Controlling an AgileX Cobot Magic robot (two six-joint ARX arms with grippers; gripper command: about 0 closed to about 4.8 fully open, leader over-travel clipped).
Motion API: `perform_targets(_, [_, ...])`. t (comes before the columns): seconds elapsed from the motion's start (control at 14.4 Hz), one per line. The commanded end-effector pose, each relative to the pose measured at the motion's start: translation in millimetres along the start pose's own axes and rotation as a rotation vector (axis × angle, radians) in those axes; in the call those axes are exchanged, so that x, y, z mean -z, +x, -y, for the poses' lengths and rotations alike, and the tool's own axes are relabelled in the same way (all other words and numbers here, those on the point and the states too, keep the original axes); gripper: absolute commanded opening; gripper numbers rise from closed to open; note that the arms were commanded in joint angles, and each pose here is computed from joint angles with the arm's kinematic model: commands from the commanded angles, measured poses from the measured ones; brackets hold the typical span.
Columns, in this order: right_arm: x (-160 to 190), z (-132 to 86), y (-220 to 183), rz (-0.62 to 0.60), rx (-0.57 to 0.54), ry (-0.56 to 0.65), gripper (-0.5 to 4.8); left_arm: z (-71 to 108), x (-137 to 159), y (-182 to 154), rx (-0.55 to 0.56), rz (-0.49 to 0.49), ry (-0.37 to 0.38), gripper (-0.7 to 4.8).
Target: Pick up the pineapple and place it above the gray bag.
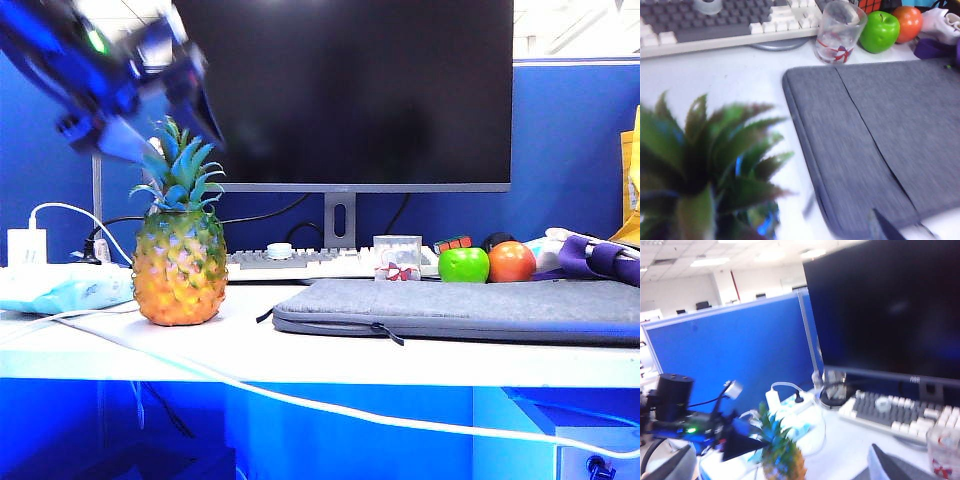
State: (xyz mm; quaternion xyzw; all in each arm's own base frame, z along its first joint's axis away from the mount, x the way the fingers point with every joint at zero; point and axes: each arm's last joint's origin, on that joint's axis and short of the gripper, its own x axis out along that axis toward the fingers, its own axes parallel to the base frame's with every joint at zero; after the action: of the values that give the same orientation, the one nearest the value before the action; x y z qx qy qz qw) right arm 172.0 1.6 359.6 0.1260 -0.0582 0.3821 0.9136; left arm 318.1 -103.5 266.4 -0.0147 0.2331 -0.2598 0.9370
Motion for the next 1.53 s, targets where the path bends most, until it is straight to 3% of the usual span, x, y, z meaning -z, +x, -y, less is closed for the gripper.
perform_targets(0.07, [-3, 0, 2, 0.019, -0.022, -0.031, 4.79, -7.3, 9, 26, 0.003, 0.029, -0.018, 4.79])
perform_targets(0.14, [-3, 1, 2, 0.017, -0.021, -0.029, 4.79, -10.9, 12, 33, -0.05, 0.033, -0.013, 4.79])
perform_targets(0.21, [-3, 2, 3, 0.019, -0.022, -0.032, 4.79, -12.6, 15, 36, -0.075, 0.03, -0.003, 3.59])
perform_targets(0.28, [-3, 2, 3, 0.02, -0.022, -0.034, 4.79, -13.3, 16, 38, -0.078, 0.03, 0.014, -0.16])
perform_targets(0.49, [-3, 3, 3, 0.023, -0.019, -0.034, 4.79, -10.5, 14, 38, 0.01, 0.048, 0.045, -0.05])
perform_targets(0.84, [-2, 3, 4, 0.014, -0.019, -0.025, 4.79, -10.2, 14, 38, 0.019, 0.049, 0.047, -0.05])
perform_targets(1.11, [0, 4, 4, 0.003, -0.014, -0.011, 4.79, -7.0, 4, 35, 0.09, 0.132, 0.092, -0.05])
perform_targets(1.53, [5, 7, 4, -0.028, 0.0, 0.008, 4.79, 1.2, -61, 21, 0.165, 0.297, 0.132, -0.05])
